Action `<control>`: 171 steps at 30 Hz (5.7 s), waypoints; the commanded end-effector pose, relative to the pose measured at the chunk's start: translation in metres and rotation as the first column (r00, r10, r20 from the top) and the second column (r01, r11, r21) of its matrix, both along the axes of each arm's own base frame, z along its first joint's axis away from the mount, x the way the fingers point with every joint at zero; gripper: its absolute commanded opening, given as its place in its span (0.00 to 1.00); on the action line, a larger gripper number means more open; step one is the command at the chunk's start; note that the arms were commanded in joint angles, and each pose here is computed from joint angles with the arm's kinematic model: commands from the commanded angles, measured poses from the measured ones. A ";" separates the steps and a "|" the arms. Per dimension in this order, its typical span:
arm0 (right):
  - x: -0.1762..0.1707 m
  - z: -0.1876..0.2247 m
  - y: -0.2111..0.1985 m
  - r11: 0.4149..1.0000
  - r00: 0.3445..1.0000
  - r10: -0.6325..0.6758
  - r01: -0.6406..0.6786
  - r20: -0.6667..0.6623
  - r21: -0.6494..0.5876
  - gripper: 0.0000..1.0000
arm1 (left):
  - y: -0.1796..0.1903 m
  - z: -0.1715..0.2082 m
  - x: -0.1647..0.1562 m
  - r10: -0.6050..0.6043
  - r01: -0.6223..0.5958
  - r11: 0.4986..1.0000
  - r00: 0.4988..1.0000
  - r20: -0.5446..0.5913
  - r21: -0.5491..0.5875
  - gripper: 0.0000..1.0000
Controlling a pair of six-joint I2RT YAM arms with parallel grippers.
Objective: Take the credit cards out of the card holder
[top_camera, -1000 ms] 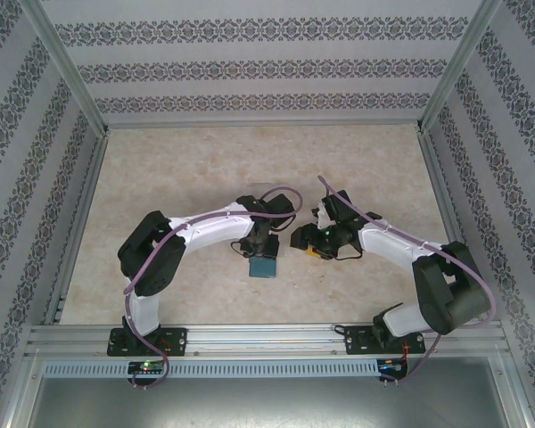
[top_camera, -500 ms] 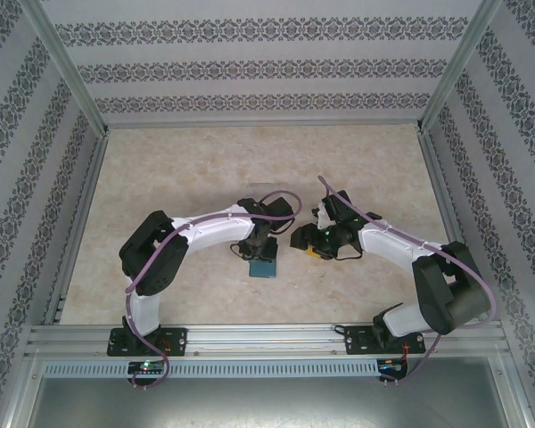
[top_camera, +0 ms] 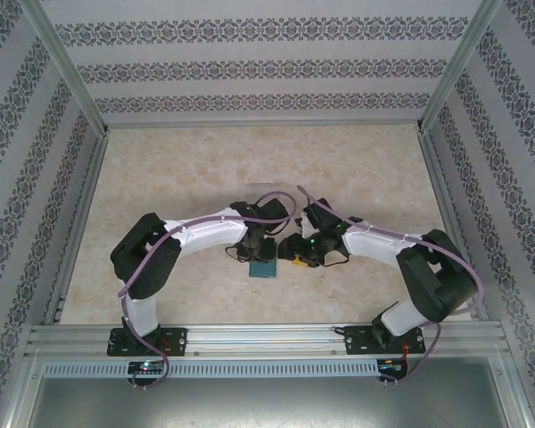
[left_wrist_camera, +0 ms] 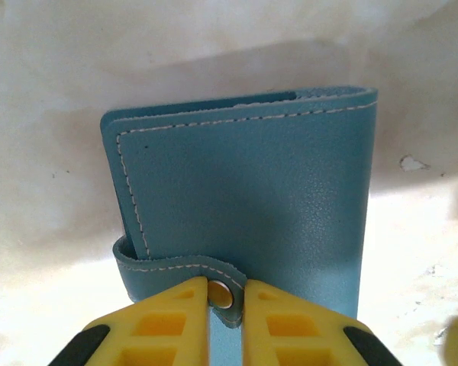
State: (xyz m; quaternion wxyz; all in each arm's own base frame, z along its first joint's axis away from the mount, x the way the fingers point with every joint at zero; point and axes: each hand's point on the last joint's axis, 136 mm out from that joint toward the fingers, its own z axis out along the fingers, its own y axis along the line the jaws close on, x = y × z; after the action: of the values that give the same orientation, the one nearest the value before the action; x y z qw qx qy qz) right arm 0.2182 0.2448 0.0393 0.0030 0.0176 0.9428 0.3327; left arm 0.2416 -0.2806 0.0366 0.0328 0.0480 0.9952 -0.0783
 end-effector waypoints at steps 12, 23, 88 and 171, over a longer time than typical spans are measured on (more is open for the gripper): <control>0.012 -0.004 0.044 0.997 0.999 0.053 -0.054 0.006 0.052 0.46 | -0.007 0.022 -0.002 -0.003 0.003 0.979 1.000 0.001 -0.206 0.11; 0.013 -0.010 0.040 0.999 0.999 0.034 -0.035 0.012 0.026 0.24 | 0.002 0.037 0.002 0.025 -0.019 0.969 0.999 0.023 -0.248 0.07; 0.050 -0.009 0.035 0.755 0.977 0.106 0.044 0.188 -0.654 0.98 | 0.060 -0.034 -0.031 0.221 -0.262 0.875 0.964 -0.145 -0.408 0.06; -0.004 -0.008 -0.041 0.731 0.980 0.188 -0.096 0.063 -0.676 0.86 | 0.118 -0.014 -0.013 0.218 -0.231 0.956 0.972 -0.088 -0.179 0.04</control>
State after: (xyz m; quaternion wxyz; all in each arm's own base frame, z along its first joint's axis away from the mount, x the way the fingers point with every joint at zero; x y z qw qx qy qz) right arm 0.2164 0.2043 0.0446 0.0569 -0.0787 0.9948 -0.0298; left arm 0.2326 -0.1786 0.0266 0.0259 -0.0870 0.9730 -0.2122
